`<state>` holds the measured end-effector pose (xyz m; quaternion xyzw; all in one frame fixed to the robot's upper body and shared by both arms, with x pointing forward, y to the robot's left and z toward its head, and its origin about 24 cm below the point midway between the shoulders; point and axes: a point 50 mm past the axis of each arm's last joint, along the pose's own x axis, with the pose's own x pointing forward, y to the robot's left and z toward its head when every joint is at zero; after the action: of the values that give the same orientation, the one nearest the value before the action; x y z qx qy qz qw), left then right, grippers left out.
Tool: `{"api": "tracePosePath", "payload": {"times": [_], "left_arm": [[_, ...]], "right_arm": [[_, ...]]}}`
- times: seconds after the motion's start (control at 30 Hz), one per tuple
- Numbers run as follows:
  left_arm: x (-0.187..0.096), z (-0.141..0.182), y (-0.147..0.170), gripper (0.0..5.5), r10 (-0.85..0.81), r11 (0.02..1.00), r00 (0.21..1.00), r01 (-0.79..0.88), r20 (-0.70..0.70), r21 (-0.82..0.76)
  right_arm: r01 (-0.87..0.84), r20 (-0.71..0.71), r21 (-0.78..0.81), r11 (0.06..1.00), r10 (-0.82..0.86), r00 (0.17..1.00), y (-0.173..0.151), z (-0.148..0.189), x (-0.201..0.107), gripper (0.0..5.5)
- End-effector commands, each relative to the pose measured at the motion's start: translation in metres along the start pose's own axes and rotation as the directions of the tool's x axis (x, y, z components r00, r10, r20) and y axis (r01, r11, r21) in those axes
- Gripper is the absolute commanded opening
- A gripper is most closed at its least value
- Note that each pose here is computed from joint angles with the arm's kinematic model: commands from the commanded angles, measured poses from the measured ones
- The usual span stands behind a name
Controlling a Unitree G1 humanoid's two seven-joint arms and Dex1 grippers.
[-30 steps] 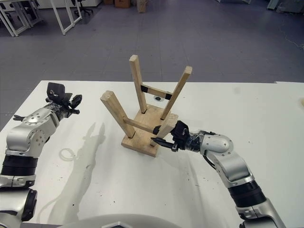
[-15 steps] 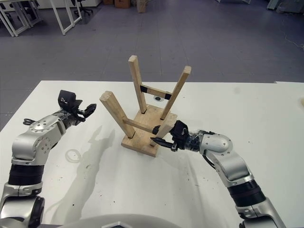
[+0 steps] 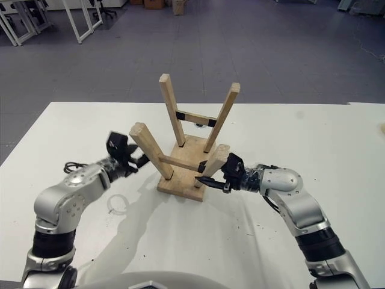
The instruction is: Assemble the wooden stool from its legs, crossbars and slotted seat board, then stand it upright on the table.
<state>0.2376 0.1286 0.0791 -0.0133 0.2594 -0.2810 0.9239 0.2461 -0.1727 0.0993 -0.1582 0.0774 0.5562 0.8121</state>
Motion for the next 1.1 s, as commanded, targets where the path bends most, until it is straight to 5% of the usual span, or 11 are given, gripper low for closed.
{"api": "tracePosePath", "payload": {"times": [0.03,0.2,0.6,0.8,0.9,1.0,1.1], "left_arm": [[0.001,-0.037,-0.006,3.41,-0.151,0.986,0.969,0.163,-0.197,0.046],[-0.014,-0.047,0.042,3.41,-0.026,0.993,0.964,0.055,-0.264,0.103],[-0.010,-0.043,0.028,3.41,-0.118,0.985,0.963,0.144,-0.244,0.091],[-0.007,-0.045,0.023,3.45,-0.114,0.987,0.966,0.136,-0.231,0.081],[-0.008,-0.045,0.022,3.45,-0.109,0.989,0.968,0.129,-0.227,0.075],[-0.010,-0.044,0.022,3.45,-0.098,0.990,0.971,0.117,-0.218,0.075],[-0.010,-0.045,0.019,3.45,-0.100,0.991,0.972,0.116,-0.211,0.068]], "right_arm": [[-0.093,-0.227,0.266,0.959,0.156,0.961,0.031,-0.059,0.005,2.04],[-0.213,-0.116,0.212,0.954,0.241,0.964,0.023,-0.047,0.013,2.04],[-0.246,-0.018,-0.053,0.968,0.245,0.969,-0.038,0.001,0.028,2.04],[-0.245,-0.041,-0.112,0.963,0.242,0.969,-0.051,0.012,0.025,3.22],[-0.274,-0.139,-0.104,0.956,0.259,0.956,-0.052,0.003,0.011,3.84],[-0.353,-0.429,-0.055,0.934,0.297,0.853,-0.051,-0.024,-0.024,4.31],[-0.170,-0.558,-0.131,0.977,0.069,0.827,-0.069,-0.024,-0.055,4.92]]}}
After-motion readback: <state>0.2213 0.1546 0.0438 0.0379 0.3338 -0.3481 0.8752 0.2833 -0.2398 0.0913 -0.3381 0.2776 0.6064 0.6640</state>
